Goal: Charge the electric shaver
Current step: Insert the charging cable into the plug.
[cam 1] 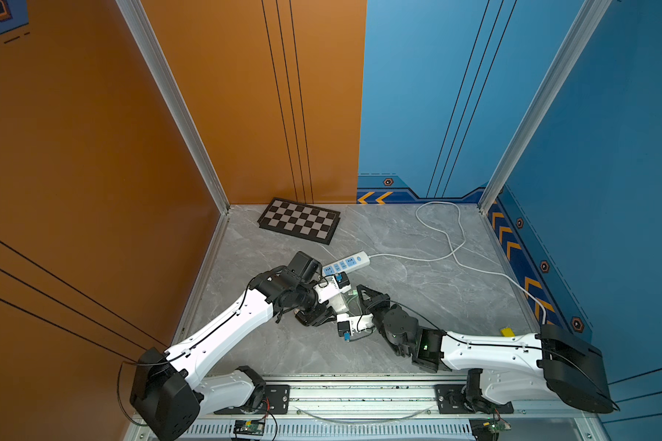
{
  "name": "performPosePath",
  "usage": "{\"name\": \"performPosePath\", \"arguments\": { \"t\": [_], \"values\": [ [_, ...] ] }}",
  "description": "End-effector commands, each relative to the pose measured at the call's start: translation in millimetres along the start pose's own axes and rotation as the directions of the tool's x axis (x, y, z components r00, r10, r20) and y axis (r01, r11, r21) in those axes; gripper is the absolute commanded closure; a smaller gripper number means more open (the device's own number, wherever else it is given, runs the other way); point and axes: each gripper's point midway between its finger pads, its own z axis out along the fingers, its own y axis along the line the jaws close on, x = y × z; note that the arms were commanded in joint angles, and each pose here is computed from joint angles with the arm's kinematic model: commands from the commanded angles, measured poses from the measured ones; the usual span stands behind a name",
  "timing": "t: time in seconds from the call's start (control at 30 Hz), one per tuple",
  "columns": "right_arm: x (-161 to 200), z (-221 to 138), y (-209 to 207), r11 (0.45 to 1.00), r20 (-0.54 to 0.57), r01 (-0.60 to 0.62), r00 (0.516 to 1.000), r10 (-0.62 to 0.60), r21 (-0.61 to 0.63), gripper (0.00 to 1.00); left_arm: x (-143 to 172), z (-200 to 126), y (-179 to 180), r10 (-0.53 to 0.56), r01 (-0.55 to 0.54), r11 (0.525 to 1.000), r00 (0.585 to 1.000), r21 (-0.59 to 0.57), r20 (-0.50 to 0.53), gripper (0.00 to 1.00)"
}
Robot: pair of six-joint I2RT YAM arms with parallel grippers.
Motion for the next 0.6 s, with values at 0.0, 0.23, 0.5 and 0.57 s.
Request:
{"name": "performPosePath", "arguments": {
  "t": [0.0,0.23,0.5,0.57],
  "values": [
    [6,-2,-2,1.0,-0.033,-0.005,0.999,0.006,0.016,1.0,-7,-8,-1,0.037,-0.036,0.999,0.999,-0.017,0.034,1.0],
    [5,-1,7,1.0,-0.038,0.02,0.999,-0.02,-0.002,1.0,-3,-10,1,0.084,-0.083,0.994,0.996,-0.072,0.01,1.0],
    [1,-3,15,0.999,-0.035,0.026,0.999,-0.027,-0.022,1.0,3,-5,5,0.15,-0.156,0.979,0.987,-0.131,-0.058,1.0],
    [-1,-3,14,0.999,-0.037,0.036,0.999,-0.037,-0.012,1.0,4,-3,5,0.149,-0.156,0.98,0.987,-0.127,-0.062,1.0]
  ]
}}
